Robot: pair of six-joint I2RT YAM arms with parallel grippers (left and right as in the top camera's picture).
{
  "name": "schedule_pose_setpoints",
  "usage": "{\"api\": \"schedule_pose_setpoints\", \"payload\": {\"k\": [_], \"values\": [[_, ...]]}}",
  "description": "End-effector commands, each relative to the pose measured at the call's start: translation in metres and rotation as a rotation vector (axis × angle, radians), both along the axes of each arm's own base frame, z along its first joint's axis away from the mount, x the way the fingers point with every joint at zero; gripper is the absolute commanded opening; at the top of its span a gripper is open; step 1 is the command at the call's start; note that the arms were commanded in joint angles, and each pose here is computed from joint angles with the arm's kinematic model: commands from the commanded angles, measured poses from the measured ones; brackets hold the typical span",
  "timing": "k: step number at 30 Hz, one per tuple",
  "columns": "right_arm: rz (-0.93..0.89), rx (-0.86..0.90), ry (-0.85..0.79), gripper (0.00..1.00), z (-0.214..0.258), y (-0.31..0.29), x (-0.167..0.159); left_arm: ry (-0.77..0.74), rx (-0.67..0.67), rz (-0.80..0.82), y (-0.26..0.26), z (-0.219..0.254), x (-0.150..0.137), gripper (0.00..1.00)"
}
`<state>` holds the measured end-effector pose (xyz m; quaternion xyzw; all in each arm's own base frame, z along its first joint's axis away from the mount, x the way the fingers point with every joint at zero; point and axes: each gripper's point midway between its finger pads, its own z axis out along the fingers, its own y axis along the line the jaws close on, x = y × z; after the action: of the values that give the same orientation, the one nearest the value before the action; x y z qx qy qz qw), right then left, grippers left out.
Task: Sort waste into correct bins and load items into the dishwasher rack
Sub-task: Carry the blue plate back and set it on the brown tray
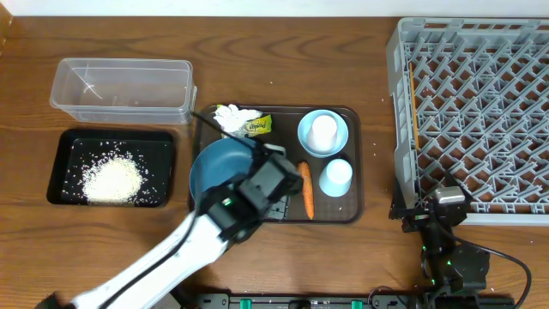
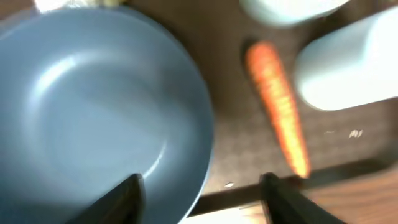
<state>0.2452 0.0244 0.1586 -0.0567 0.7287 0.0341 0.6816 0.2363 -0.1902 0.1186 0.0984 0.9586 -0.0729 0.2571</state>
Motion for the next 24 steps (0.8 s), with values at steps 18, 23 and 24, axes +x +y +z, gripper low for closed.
{"api": "schedule_pose_setpoints", "payload": {"k": [18, 23, 24], "values": [[-0.017, 0.002, 0.002, 0.99, -0.001, -0.004, 0.0, 0.336, -0.293, -0.207, -0.035, 0.022, -0.083, 0.99], [-0.017, 0.002, 0.002, 0.99, -0.001, -0.004, 0.0, 0.406, -0.293, -0.119, -0.029, 0.018, -0.09, 0.99], [-0.017, 0.002, 0.002, 0.99, -0.001, -0.004, 0.0, 0.44, -0.302, -0.1, -0.028, 0.017, -0.095, 1.0]]}}
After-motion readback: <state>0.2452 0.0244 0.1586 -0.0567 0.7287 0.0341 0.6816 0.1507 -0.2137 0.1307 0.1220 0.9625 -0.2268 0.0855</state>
